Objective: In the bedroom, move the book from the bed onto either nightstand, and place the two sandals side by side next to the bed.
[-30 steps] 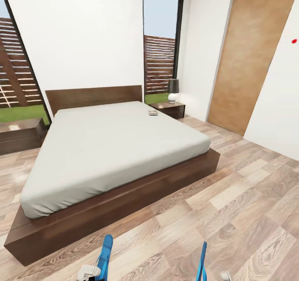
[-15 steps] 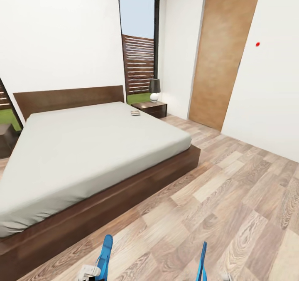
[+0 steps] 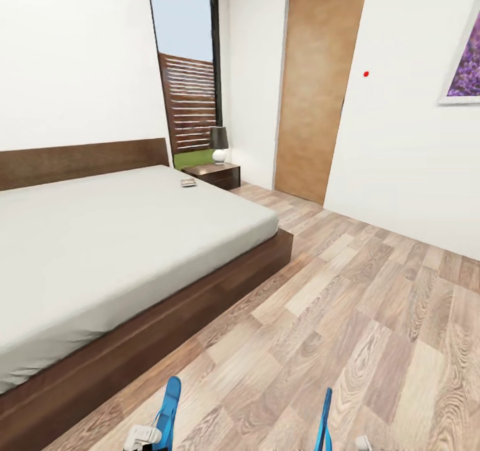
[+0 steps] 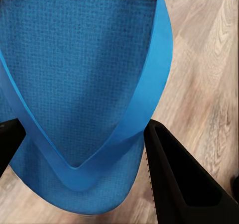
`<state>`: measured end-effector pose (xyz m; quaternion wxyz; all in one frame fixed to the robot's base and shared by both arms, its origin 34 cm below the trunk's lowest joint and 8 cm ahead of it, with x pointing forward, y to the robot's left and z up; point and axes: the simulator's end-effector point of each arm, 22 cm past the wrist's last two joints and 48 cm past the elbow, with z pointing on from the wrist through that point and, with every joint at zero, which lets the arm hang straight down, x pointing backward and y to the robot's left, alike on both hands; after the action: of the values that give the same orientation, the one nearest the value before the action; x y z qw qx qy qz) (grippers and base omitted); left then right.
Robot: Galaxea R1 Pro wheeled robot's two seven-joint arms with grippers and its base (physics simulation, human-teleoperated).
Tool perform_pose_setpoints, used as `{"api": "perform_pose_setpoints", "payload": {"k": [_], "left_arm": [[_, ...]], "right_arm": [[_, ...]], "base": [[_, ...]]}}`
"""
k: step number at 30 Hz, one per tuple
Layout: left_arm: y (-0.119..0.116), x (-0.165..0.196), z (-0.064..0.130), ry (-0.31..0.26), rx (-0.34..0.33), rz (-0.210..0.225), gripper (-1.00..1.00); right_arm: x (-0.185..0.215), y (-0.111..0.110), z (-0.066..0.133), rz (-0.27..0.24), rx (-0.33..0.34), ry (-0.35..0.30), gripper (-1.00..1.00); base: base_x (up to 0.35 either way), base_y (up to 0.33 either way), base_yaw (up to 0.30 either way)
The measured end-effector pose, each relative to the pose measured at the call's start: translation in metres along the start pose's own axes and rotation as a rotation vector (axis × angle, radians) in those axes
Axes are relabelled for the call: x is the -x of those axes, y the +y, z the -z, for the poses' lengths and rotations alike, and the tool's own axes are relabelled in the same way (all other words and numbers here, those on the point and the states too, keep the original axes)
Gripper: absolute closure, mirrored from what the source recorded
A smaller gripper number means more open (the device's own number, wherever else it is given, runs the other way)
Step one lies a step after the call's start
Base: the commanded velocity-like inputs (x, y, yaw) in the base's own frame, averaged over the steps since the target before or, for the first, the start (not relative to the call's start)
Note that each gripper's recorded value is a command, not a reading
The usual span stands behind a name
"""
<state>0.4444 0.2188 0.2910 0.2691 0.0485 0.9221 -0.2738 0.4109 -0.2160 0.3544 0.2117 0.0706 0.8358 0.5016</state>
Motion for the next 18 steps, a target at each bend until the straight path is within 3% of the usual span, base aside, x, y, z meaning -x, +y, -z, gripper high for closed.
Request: {"api": "perform_pose_setpoints", "payload": {"k": [18], "left_arm": [[-0.0002,0.0,0.0,0.0,-0.001,0.0,1.0]], "right_arm": [[0.0001,-0.0003,0.0,0.001,-0.001,0.0,1.0]], "base": [[0.0,0.0,-0.284]]}}
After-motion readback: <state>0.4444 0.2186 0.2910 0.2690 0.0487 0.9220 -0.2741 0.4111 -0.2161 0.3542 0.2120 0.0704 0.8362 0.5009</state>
